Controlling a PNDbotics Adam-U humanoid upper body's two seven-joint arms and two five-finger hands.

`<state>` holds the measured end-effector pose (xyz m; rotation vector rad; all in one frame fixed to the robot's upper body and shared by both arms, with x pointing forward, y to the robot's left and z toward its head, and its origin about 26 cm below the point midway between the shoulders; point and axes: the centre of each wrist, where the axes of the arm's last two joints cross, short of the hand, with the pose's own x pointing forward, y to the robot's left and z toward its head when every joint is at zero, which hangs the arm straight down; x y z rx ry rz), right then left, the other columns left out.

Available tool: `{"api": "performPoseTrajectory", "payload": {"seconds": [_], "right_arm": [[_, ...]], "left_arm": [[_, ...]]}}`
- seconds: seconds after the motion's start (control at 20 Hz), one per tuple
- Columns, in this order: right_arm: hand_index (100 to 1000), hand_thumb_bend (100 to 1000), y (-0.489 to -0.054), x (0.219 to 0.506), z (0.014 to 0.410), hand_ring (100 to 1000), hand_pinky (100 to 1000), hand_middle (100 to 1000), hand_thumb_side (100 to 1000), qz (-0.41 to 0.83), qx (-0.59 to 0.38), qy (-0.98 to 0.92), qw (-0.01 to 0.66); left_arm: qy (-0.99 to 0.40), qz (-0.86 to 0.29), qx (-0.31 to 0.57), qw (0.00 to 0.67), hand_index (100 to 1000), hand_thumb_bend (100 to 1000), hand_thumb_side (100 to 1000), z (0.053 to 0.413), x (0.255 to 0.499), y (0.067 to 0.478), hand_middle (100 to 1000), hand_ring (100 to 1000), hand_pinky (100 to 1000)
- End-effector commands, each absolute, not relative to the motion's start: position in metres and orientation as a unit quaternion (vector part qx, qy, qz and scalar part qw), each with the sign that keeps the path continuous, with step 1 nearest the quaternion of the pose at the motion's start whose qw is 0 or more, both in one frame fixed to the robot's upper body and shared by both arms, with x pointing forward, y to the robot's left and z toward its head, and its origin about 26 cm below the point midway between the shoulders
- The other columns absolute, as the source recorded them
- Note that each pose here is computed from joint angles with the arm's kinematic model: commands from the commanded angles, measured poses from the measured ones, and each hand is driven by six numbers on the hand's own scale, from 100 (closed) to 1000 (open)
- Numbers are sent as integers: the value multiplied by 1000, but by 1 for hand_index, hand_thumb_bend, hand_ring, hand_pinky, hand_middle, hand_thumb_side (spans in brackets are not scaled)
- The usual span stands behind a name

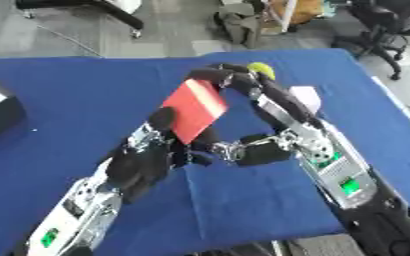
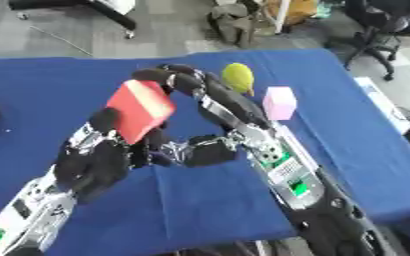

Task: Pick up the objects with one hand, pass them to the other hand, and then place them into the box on the other side of the table.

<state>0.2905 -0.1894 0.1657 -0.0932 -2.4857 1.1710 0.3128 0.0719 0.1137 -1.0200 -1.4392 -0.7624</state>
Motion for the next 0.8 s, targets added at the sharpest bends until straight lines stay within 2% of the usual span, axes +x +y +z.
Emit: {"api": "performPoseTrajectory", "payload": {"seconds": [0.05, 0.45, 0.5, 0.8], "right_arm": [[886, 100, -186, 287, 171, 569, 665, 349, 100, 416, -25, -890, 186], [883, 100, -185, 286, 169, 575, 693, 349, 143, 415, -21, -888, 198], [875, 100, -185, 286, 168, 576, 703, 350, 179, 417, -20, -887, 200], [868, 100, -186, 285, 166, 566, 701, 346, 244, 416, -11, -884, 213]], "left_arm": [[-628, -316, -432, 565, 851, 422, 801, 123, 312, 68, 679, 768, 781], [-633, -293, -426, 576, 810, 323, 802, 125, 309, 66, 615, 726, 763], [-632, -292, -427, 577, 776, 250, 794, 125, 309, 66, 576, 691, 751], [-621, -275, -440, 588, 699, 166, 771, 122, 307, 64, 492, 613, 728]]}}
